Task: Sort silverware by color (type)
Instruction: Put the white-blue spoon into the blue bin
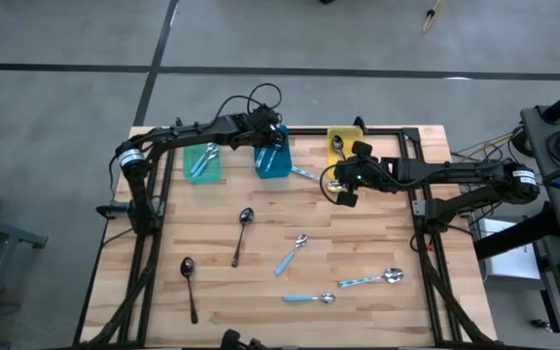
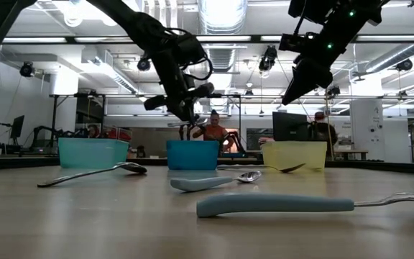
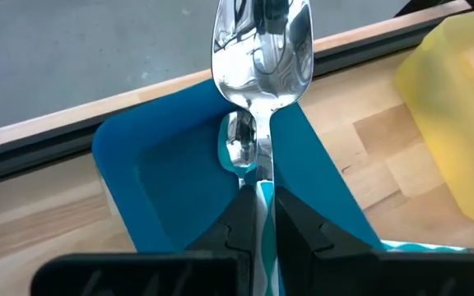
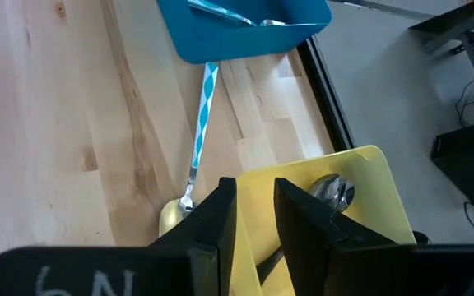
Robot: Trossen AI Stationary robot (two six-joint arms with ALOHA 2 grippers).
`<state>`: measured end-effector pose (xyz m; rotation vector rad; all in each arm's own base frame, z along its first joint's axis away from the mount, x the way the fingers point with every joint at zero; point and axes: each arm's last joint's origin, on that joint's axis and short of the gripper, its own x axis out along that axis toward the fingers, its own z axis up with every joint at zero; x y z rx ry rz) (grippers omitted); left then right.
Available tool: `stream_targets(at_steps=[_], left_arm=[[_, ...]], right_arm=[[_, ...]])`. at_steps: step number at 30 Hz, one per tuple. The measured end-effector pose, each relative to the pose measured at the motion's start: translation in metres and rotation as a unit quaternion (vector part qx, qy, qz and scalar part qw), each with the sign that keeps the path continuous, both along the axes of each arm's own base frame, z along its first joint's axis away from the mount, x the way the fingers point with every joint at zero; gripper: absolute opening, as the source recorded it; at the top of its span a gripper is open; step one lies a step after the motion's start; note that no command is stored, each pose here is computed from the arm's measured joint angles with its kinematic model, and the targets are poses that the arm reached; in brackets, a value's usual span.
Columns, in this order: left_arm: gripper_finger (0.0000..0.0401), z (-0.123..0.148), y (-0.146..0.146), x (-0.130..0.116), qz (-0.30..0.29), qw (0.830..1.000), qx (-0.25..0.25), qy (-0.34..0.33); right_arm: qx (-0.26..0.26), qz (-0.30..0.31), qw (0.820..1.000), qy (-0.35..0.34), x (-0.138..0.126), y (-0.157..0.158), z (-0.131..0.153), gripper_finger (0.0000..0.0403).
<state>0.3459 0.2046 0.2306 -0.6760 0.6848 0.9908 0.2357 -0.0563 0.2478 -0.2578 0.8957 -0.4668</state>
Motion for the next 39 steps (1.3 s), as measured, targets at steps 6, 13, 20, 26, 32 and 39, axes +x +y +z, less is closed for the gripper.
stream_targets(at_steps=[6,13,20,26,32,39], left_arm=[[0.0008,-0.003,-0.001,0.0,-0.001,1.0,0.001,-0.002],[0.0008,-0.015,-0.007,-0.003,0.002,1.0,-0.016,0.012],[0.0008,-0.02,-0.013,-0.003,-0.005,0.999,-0.03,0.013],[0.0009,-0.02,-0.014,-0.002,-0.01,0.999,-0.037,0.013],[0.001,-0.02,-0.015,-0.002,-0.021,0.998,-0.053,0.004],[0.0011,-0.02,-0.016,-0.001,-0.019,0.998,-0.056,0.001]], right_arm=[[0.0,0.0,1.0,0.0,0.0,0.0,0.0,0.0071],[0.0,0.0,1.0,0.0,0.0,0.0,0.0,0.007],[-0.002,0.003,1.0,0.002,0.0,0.0,0.0,0.007],[-0.003,0.003,1.0,0.0,0.0,0.0,0.0,0.0068],[-0.003,0.003,1.0,-0.001,0.0,0.0,0.001,0.0073],[-0.005,0.005,1.0,-0.001,0.001,0.0,0.001,0.0067]])
